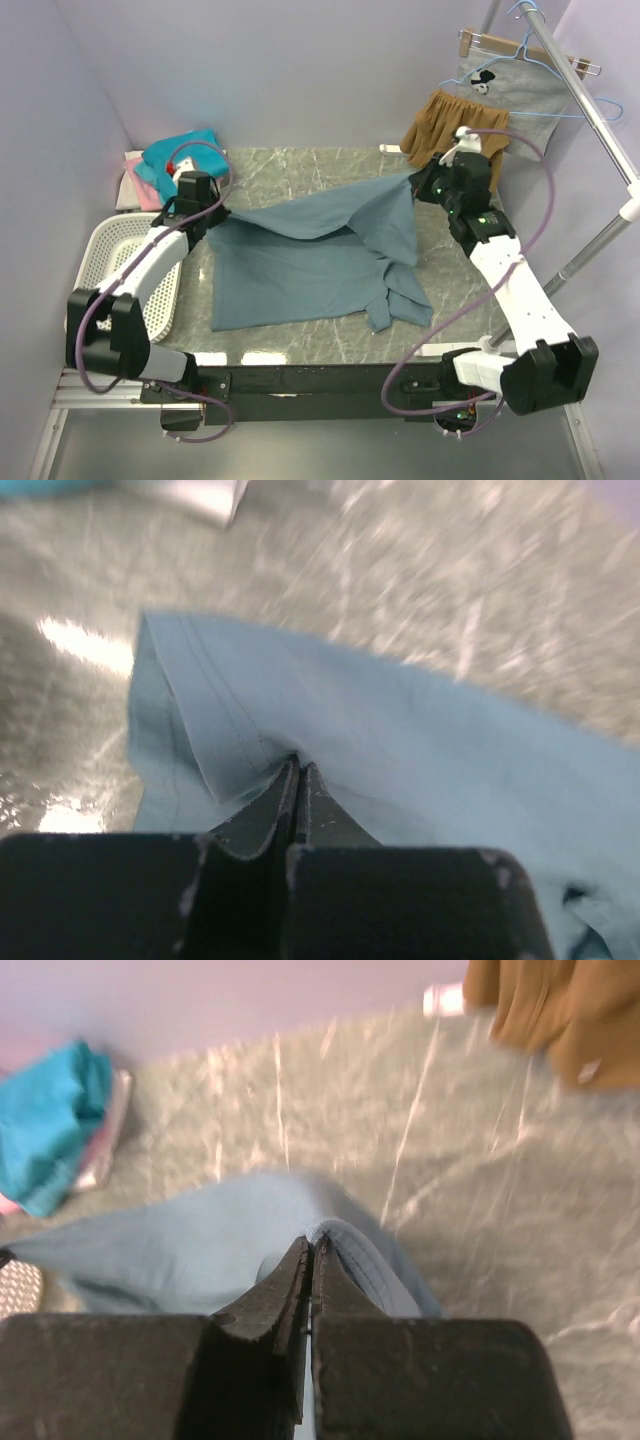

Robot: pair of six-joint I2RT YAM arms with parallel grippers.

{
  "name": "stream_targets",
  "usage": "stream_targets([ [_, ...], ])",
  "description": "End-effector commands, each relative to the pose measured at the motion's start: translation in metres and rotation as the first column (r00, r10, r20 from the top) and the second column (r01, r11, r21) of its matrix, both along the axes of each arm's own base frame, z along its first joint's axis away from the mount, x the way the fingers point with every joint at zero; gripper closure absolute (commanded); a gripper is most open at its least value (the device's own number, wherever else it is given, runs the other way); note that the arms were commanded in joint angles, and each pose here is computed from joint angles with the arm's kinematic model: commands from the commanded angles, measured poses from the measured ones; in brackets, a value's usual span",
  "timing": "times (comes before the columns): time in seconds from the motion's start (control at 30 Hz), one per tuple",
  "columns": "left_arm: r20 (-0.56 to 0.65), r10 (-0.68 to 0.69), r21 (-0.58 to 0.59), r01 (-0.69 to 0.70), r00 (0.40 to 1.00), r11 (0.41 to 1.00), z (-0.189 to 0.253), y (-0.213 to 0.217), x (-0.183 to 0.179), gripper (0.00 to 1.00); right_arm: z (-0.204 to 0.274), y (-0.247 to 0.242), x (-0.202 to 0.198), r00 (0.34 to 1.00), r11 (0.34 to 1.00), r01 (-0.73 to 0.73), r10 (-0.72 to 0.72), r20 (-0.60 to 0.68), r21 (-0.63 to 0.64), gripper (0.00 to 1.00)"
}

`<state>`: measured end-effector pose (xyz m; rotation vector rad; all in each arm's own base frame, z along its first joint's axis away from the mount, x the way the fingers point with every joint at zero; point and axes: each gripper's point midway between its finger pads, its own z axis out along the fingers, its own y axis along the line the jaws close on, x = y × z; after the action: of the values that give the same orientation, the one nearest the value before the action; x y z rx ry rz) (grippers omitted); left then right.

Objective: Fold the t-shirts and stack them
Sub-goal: Flatten out the tshirt

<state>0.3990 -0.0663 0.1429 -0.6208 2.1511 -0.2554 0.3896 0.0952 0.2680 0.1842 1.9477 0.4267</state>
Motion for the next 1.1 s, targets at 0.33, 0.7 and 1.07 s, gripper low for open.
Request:
stream_targets([
  [0.33, 0.287, 0.017, 0.059, -0.036, 0.958, 0.998, 0.153, 0.039, -0.033, 0.99, 0.094, -0.025, -0.046, 0.99, 0.999, 0.017, -0.011, 0.139, -0.045, 1.0],
  [0.7, 0.454, -0.005, 0.13, -0.061, 0.891, 0.99, 0.251, 0.059, -0.103, 0.99, 0.188, -0.039, -0.13, 0.948, 0.999, 0.036, -0.026, 0.317, -0.024, 1.0],
  [1.07, 0.656, -0.068, 0.14, -0.032, 0.752, 0.99, 0.366, 0.059, -0.207, 0.99, 0.275, -0.05, -0.254, 0.846, 1.0, -0.002, 0.006, 0.533, -0.008, 1.0],
])
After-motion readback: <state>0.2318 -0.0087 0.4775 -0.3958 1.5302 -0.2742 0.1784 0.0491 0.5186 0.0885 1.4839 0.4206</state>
